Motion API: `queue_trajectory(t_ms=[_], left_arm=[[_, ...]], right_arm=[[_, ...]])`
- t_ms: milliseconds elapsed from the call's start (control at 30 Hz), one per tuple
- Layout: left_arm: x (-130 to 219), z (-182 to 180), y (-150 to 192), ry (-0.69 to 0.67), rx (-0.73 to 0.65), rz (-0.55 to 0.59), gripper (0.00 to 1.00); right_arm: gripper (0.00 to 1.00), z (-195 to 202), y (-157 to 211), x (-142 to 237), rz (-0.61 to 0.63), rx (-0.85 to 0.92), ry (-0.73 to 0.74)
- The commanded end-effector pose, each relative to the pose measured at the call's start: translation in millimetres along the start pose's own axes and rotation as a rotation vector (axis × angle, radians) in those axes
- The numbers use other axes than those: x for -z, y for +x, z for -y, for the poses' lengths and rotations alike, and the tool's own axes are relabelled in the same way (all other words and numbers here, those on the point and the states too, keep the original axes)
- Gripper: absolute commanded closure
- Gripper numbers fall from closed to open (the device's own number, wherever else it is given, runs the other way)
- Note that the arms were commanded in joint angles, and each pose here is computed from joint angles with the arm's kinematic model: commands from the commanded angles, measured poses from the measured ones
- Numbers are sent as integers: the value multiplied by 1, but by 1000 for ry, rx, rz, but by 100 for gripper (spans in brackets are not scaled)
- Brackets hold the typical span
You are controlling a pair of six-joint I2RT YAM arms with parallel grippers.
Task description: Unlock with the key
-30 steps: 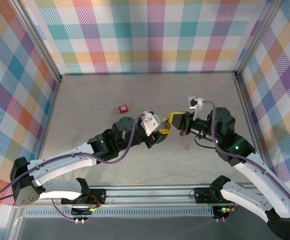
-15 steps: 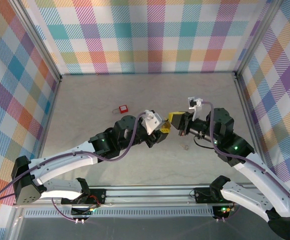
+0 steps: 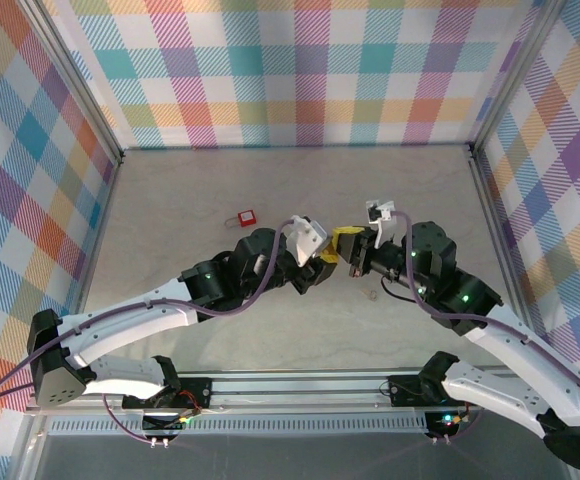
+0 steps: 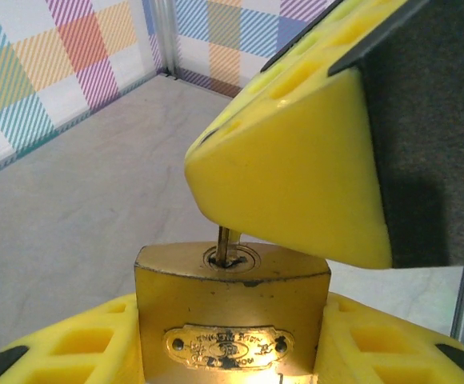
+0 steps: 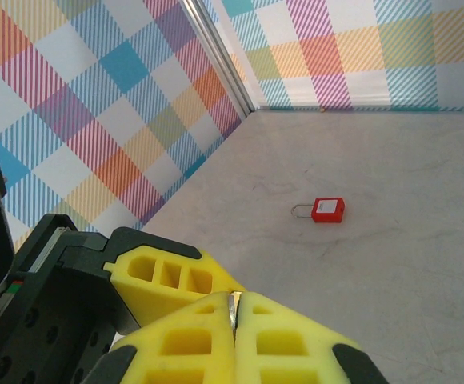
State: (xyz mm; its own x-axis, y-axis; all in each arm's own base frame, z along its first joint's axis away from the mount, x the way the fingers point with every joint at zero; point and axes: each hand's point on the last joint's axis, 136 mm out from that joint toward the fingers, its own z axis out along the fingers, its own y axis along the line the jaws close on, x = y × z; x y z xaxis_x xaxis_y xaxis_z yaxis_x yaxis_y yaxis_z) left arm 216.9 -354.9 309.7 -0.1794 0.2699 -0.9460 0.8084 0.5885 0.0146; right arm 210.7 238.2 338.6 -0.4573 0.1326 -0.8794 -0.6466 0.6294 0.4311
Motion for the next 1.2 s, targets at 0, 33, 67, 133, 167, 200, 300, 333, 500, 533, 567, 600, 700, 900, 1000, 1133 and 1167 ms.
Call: queue_trajectory(t_ms=[0, 33, 67, 133, 167, 200, 300, 333, 500, 533, 567, 600, 700, 900, 1000, 1133, 1167], left_arm=[[35, -12, -94, -38, 77, 330, 100], [35, -11, -95, -34, 74, 336, 100], [36, -9, -95, -25, 68, 340, 100], [36, -7, -96, -14, 47, 346, 100], [36, -9, -96, -28, 40, 344, 100], [36, -12, -97, -43, 35, 340, 100], [39, -14, -102, -54, 11, 334, 100], [38, -13, -104, -49, 4, 332, 100], [31, -9, -104, -38, -33, 305, 100], [31, -9, -104, -38, -35, 302, 100], [31, -9, -103, -37, -39, 299, 100], [31, -8, -102, -30, -41, 295, 100], [27, -2, -93, -1, -57, 260, 100], [10, 10, -41, 69, -116, 41, 100], [9, 7, -4, 62, -137, -98, 100], [15, -4, 25, 22, -152, -206, 100], [17, -7, 29, 17, -155, -219, 100]], right_arm=[[100, -13, 53, 0, -197, -27, -91], [100, -14, 54, -1, -203, -34, -101], [100, -17, 58, -2, -218, -45, -122], [100, -18, 65, -3, -252, -66, -128], [100, -18, 68, -3, -264, -76, -131], [100, -19, 71, -3, -279, -83, -138], [100, -21, 86, -2, -336, -104, -162], [100, -23, 90, -2, -357, -120, -177], [100, -28, 102, -1, -434, -159, -211], [100, -26, 102, 1, -437, -163, -200], [100, -26, 101, 3, -435, -166, -200], [100, -26, 99, 5, -427, -175, -203], [100, -25, 88, 9, -402, -208, -213], [66, -13, 54, 16, -405, -294, -186], [59, -6, 43, 23, -412, -308, -171], [57, 4, 40, 28, -455, -345, -160], [57, 7, 40, 28, -466, -351, -154]])
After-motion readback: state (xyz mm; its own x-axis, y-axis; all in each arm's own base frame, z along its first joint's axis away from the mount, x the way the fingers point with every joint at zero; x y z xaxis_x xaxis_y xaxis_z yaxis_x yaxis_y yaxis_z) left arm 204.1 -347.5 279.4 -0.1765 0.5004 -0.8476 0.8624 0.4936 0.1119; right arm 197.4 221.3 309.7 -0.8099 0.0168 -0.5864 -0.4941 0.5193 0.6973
